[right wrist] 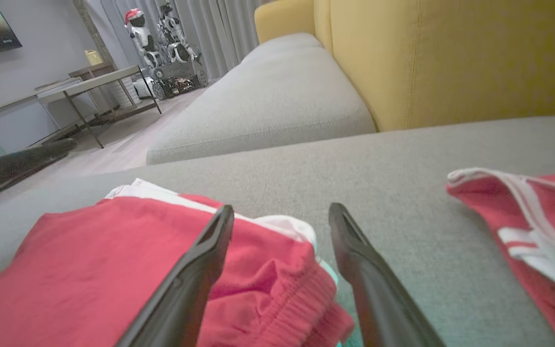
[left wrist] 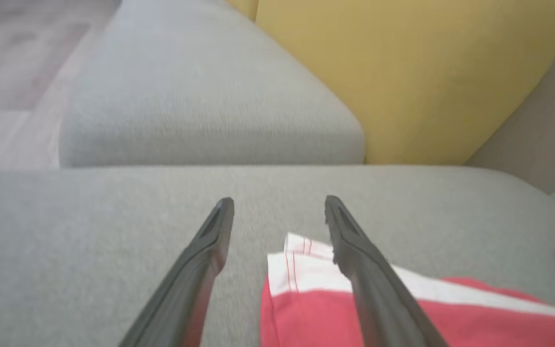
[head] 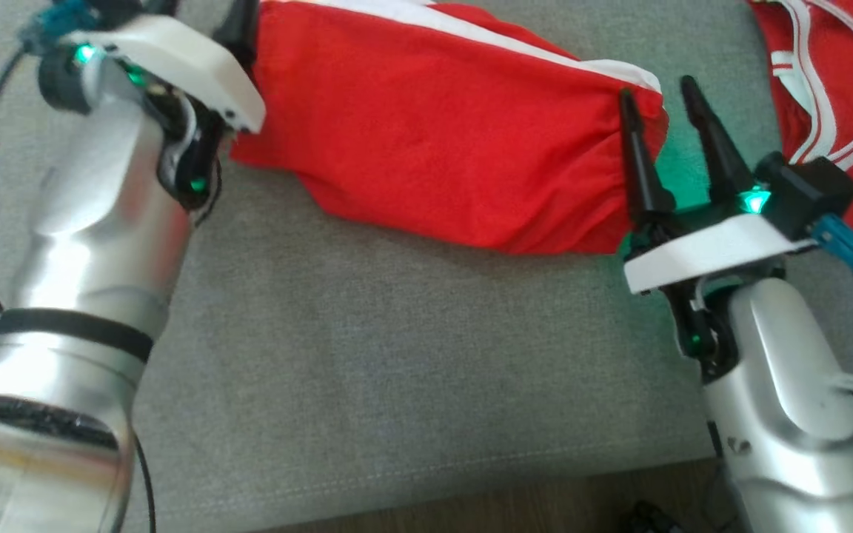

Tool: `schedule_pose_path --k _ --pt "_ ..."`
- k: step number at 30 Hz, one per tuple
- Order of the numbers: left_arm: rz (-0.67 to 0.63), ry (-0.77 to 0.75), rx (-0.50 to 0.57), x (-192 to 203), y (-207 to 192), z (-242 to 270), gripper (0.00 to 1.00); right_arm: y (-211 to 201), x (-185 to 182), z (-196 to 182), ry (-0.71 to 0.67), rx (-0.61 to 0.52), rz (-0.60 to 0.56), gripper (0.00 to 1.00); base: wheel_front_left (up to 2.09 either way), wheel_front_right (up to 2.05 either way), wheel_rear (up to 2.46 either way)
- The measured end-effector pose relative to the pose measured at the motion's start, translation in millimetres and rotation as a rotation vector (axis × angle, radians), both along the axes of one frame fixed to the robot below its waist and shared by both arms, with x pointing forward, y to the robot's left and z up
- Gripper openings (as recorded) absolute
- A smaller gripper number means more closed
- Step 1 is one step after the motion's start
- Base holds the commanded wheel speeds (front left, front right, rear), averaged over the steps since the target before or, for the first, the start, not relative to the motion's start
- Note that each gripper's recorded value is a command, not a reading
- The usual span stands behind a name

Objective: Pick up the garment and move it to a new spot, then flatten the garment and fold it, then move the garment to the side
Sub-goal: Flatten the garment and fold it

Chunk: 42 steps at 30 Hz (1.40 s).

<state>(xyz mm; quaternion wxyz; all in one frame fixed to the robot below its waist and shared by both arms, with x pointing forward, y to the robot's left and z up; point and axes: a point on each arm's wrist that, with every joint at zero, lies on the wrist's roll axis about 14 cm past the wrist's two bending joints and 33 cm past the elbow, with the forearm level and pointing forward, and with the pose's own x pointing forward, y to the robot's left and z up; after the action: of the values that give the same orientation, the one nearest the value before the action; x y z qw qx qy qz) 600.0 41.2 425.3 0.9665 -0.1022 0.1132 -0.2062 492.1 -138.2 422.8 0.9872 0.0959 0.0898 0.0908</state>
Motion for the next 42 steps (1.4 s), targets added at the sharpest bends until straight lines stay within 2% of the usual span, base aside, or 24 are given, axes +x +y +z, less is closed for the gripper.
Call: schedule_pose_path --k 4,10,17,30,42 --pt "0.067 -0.132 -0.018 0.0 15.7 38.9 1.0 -1.8 -4.4 20.0 -0.063 -0.028 -0.004 1.0 0.0 0.0 0.0" --pt "0.154 -0.178 0.024 -39.0 46.5 40.1 1.0 -6.9 -11.0 48.8 -0.129 -0.059 -0.017 1.0 0.0 0.0 0.0" --pt "0.256 -0.266 0.053 -73.0 78.8 65.3 1.0 -17.0 -25.0 67.5 -0.156 -0.083 -0.046 1.0 0.0 0.0 0.0" --pt "0.285 -0.218 0.115 -147.6 99.8 50.7 1.0 -26.6 -61.7 70.0 -0.114 -0.105 -0.071 1.0 0.0 0.0 0.0" --pt "0.287 -0.214 0.124 -158.5 102.0 54.5 1.0 -32.0 -73.0 72.4 -0.1 -0.11 -0.085 1.0 0.0 0.0 0.0"
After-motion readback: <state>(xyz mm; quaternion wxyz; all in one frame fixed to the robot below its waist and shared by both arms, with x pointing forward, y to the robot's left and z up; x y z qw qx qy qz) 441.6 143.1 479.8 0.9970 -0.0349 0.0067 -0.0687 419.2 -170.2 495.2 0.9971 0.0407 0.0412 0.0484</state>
